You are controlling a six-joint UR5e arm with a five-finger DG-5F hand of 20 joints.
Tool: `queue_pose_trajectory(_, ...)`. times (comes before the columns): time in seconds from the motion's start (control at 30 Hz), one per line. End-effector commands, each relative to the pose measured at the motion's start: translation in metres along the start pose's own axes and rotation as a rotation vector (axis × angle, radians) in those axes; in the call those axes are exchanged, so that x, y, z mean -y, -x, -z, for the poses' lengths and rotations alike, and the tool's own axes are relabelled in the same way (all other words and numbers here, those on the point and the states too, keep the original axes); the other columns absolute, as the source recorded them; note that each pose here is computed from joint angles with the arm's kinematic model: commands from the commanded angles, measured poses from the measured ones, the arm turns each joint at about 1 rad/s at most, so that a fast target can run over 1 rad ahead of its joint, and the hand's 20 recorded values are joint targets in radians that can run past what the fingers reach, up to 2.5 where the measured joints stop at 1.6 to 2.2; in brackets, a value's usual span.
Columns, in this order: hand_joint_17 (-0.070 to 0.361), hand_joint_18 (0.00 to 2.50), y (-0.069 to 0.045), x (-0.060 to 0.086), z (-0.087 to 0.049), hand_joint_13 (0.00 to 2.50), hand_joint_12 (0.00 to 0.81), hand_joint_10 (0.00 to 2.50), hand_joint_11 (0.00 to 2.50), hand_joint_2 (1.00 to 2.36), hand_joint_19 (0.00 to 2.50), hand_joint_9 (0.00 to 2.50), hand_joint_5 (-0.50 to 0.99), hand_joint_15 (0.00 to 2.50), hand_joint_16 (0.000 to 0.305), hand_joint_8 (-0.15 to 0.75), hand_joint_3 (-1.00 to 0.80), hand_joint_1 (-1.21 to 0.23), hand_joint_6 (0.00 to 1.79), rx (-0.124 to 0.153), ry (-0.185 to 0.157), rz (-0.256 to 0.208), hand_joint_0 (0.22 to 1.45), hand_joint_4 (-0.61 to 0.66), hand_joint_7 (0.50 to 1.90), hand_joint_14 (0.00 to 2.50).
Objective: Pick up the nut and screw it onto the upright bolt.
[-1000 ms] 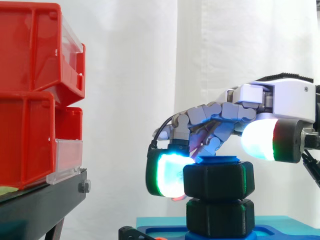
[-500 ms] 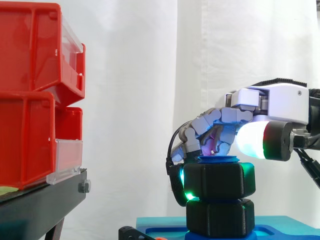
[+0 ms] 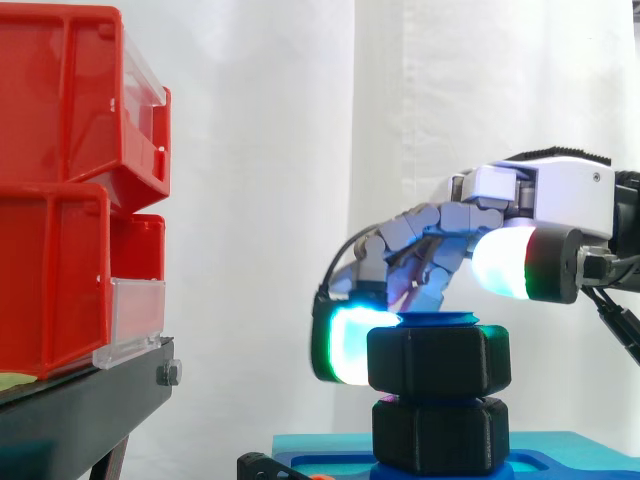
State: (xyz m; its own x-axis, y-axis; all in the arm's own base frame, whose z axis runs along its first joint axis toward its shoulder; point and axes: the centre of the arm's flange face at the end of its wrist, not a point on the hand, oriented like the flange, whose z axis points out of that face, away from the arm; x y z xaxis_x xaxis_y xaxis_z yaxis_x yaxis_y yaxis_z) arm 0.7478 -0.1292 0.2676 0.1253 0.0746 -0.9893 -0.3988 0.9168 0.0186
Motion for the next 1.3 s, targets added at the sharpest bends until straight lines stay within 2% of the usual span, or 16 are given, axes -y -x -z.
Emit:
queue_pose_trajectory(0.0,0.051,0.37,0.002,-0.003,-0.005,0.65,0.180,0.00,0.00,1.00,0.09,1.03,-0.07,0.00,0.023,0.175,-0.50,-0.11,0.50,0.017,0.007,0.006,0.47,0.21,0.78,0.00)
queue_pose_trajectory(0.1,0.056,0.32,0.003,-0.007,-0.009,0.60,0.186,0.00,0.00,1.00,0.08,0.94,-0.09,0.00,0.025,0.163,-0.50,-0.10,0.50,0.028,0.013,0.006,0.46,0.20,0.69,0.00)
queue_pose_trajectory(0.23,0.057,0.25,0.003,-0.019,-0.018,0.54,0.192,0.00,0.00,1.00,0.04,0.87,-0.10,0.00,0.026,0.154,-0.50,-0.09,0.50,0.044,0.031,0.011,0.46,0.20,0.65,0.00)
queue_pose_trajectory(0.5,0.063,0.00,0.001,-0.035,-0.030,0.31,0.238,0.00,0.00,1.00,0.00,0.63,-0.11,0.00,0.028,0.158,-0.50,-0.05,0.50,0.048,0.025,0.003,0.45,0.17,0.63,0.00)
queue_pose_trajectory(0.63,0.067,0.00,0.001,-0.043,-0.034,0.22,0.263,0.00,0.00,1.00,0.00,0.52,-0.12,0.00,0.030,0.167,-0.50,-0.03,0.50,0.046,0.030,0.001,0.45,0.17,0.63,0.00)
queue_pose_trajectory(0.73,0.070,0.00,0.001,-0.044,-0.035,0.16,0.281,0.00,0.00,1.00,0.00,0.45,-0.11,0.00,0.031,0.174,-0.50,-0.02,0.50,0.046,0.029,0.000,0.45,0.17,0.68,0.00)
queue_pose_trajectory(0.8,0.072,0.00,0.000,-0.044,-0.034,0.14,0.287,0.00,0.00,1.00,0.00,0.40,-0.09,0.00,0.032,0.178,-0.50,-0.01,0.50,0.040,0.028,0.000,0.45,0.19,0.81,0.00)
queue_pose_trajectory(1.07,0.073,0.00,-0.012,-0.046,-0.028,0.16,0.291,0.00,0.00,1.00,0.00,0.39,-0.05,0.00,0.032,0.180,-0.50,-0.01,0.50,0.015,0.026,-0.011,0.45,0.20,0.89,0.00)
queue_pose_trajectory(1.17,0.071,0.00,-0.012,-0.046,-0.027,0.18,0.286,0.00,0.00,1.00,0.00,0.41,-0.05,0.00,0.032,0.182,-0.50,-0.01,0.50,0.012,0.026,-0.012,0.45,0.21,0.91,0.00)
queue_pose_trajectory(1.27,0.070,0.00,-0.012,-0.046,-0.027,0.21,0.281,0.00,0.00,1.00,0.00,0.43,-0.04,0.00,0.031,0.190,-0.50,-0.01,0.50,0.011,0.026,-0.013,0.45,0.21,1.00,0.00)
